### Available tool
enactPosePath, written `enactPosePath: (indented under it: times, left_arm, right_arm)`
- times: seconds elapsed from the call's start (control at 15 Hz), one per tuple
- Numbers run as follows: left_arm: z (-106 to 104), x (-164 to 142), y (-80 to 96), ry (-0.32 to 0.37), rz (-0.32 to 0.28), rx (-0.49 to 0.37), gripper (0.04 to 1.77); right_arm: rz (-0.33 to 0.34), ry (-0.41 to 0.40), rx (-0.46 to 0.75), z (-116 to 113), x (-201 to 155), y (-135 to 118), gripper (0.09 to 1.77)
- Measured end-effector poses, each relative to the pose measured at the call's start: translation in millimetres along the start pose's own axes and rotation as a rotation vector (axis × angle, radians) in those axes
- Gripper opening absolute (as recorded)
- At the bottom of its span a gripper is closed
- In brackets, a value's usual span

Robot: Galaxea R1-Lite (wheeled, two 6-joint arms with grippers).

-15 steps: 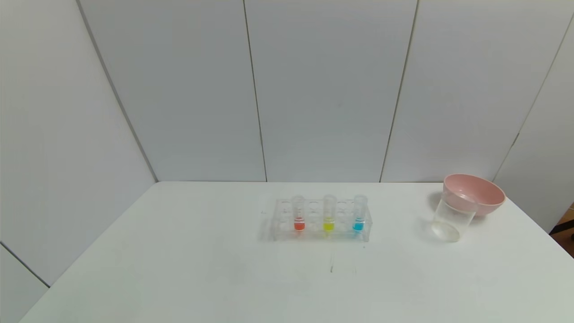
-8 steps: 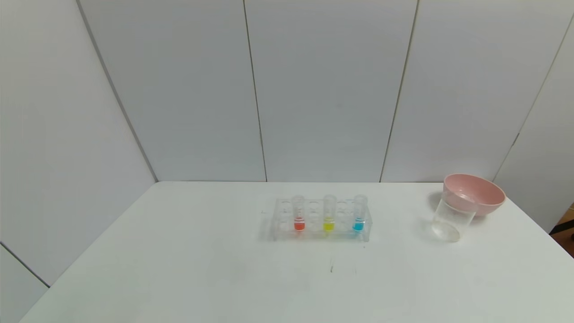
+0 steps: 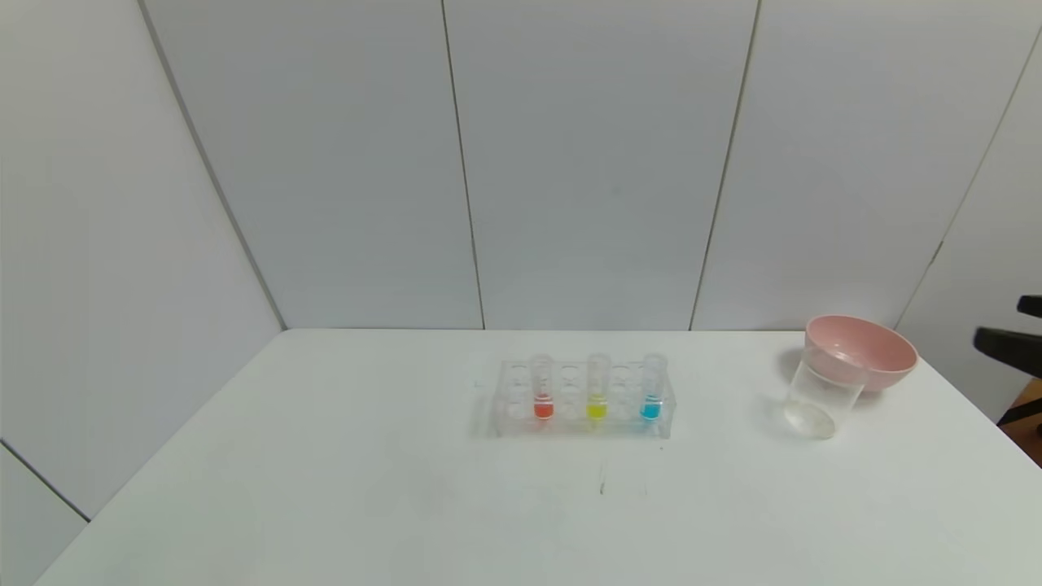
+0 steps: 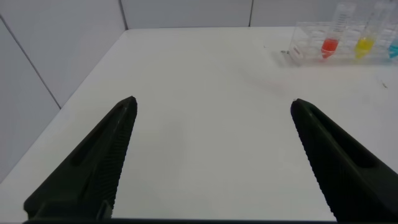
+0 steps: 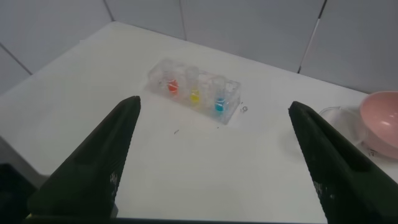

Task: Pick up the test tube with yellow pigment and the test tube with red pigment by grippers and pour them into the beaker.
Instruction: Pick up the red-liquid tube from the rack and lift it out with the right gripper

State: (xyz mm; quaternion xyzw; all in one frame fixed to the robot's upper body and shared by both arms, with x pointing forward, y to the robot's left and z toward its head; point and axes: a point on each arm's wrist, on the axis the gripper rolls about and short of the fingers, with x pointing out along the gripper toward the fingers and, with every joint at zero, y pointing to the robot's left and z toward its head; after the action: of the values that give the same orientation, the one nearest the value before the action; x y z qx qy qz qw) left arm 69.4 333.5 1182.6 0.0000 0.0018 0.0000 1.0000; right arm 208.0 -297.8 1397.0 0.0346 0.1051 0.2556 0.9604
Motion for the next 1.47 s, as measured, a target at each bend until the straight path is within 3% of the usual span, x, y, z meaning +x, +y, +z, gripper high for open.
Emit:
enactPosePath:
  times: [0.2, 0.6, 1.0, 1.47]
  left_arm:
    - [0.0, 0.0, 0.0, 0.0, 0.0, 0.0, 1.76]
    - [0.0, 0.0, 0.0, 0.0, 0.0, 0.0, 1.76]
    - [0.0, 0.0, 0.0, 0.0, 0.0, 0.0, 1.76]
    - [0.0, 0.0, 0.0, 0.0, 0.0, 0.0, 1.76]
  right_arm:
    - [-0.104, -0.009, -0.018, -0.6, 27.2, 10.9, 1.71]
    - [-0.164, -0.042, -0.073, -24.9, 79.9, 64.1, 1.71]
    - [-0.234, -0.056, -0.1, -64.9, 115.6, 131.7, 1.71]
    - [-0.314, -0.056, -0.123, -114.7, 163.5, 173.3, 1.71]
